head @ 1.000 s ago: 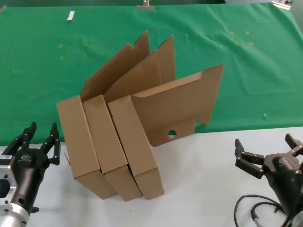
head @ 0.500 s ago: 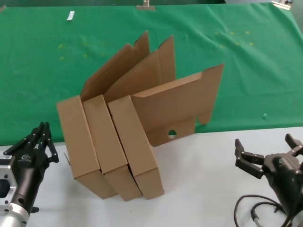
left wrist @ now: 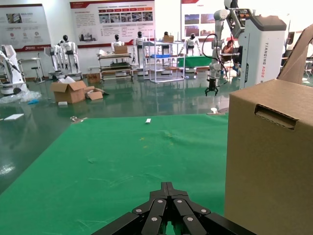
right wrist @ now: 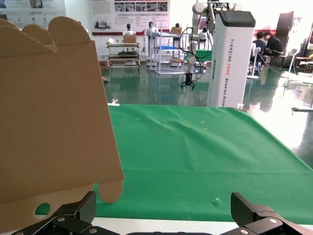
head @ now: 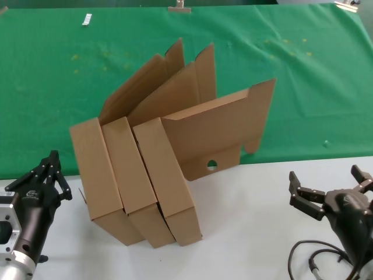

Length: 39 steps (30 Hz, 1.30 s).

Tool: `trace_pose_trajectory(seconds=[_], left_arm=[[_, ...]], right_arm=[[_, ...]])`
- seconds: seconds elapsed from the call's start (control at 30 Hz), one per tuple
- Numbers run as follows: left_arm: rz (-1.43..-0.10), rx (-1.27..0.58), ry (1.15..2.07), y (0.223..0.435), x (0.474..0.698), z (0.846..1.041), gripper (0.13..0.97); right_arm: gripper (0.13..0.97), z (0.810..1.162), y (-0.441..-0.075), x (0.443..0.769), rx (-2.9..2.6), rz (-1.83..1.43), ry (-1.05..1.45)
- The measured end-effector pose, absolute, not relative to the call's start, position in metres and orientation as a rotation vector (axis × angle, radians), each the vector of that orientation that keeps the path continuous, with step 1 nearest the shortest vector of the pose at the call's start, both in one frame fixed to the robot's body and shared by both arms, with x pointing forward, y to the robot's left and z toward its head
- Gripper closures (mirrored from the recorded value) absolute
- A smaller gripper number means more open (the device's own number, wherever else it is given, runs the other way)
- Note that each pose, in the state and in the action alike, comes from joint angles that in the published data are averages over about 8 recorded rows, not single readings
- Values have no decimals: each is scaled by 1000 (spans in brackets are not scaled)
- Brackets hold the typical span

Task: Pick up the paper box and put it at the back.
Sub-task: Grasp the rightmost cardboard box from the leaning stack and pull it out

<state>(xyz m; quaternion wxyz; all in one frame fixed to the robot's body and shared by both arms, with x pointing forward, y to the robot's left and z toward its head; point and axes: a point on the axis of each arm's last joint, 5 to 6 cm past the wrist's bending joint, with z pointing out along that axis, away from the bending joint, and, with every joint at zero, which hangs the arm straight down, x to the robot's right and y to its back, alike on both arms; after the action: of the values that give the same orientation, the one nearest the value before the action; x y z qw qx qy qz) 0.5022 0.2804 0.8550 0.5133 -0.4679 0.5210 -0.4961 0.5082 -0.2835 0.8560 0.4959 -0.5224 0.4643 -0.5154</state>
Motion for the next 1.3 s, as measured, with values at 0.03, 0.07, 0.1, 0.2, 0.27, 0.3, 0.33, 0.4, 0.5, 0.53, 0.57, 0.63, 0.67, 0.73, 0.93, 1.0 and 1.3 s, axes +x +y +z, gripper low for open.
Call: trace_pose_trajectory(seconds=[0.03, 0.07, 0.1, 0.2, 0.27, 0.3, 0.33, 0.4, 0.5, 0.53, 0.57, 0.63, 0.67, 0.73, 0.93, 1.0, 1.3], left_arm=[[-1193, -1125, 1253, 280, 502, 855, 952], [-1193, -1125, 1253, 280, 502, 855, 952], [-1193, -1125, 1253, 280, 502, 855, 952], [-1193, -1125, 1253, 280, 502, 855, 952], [-1193, -1125, 1253, 280, 502, 855, 952], [-1193, -1125, 1253, 280, 502, 855, 952], [-1193, -1125, 1253, 280, 502, 855, 952], [-1193, -1125, 1253, 280, 502, 855, 952], [-1193, -1125, 1253, 280, 502, 855, 952], [-1193, -1125, 1253, 280, 502, 855, 952], [-1193, -1125, 1253, 280, 502, 855, 952], [-1193, -1125, 1253, 280, 502, 855, 952], [-1193, -1125, 1253, 280, 502, 855, 952], [-1193, -1125, 1253, 280, 502, 855, 952], [-1193, -1125, 1253, 280, 502, 855, 921], [-1193, -1125, 1253, 280, 502, 855, 909], [-1193, -1125, 1253, 280, 502, 855, 803]], right_arm=[[130, 856, -283, 508, -1266, -1249, 1125], [130, 856, -283, 508, -1266, -1249, 1125], [130, 856, -283, 508, -1266, -1249, 1125], [130, 856, -283, 508, -1266, -1249, 1125], [130, 856, -283, 508, -1266, -1249, 1125], [130, 856, -283, 508, -1266, -1249, 1125], [130, 856, -283, 508, -1266, -1249, 1125], [130, 856, -283, 508, -1266, -1249, 1125], [130, 856, -283, 508, -1266, -1249, 1125], [130, 856, -283, 508, -1266, -1249, 1125], [130, 856, -283, 508, -1266, -1249, 1125], [130, 856, -283, 508, -1266, -1249, 1125], [130, 856, -283, 508, -1266, -1249, 1125], [130, 856, -283, 508, -1266, -1249, 1125], [130, 856, -283, 508, -1266, -1249, 1125], [130, 856, -283, 508, -1266, -1249, 1125], [130, 856, -283, 508, -1266, -1249, 1125]])
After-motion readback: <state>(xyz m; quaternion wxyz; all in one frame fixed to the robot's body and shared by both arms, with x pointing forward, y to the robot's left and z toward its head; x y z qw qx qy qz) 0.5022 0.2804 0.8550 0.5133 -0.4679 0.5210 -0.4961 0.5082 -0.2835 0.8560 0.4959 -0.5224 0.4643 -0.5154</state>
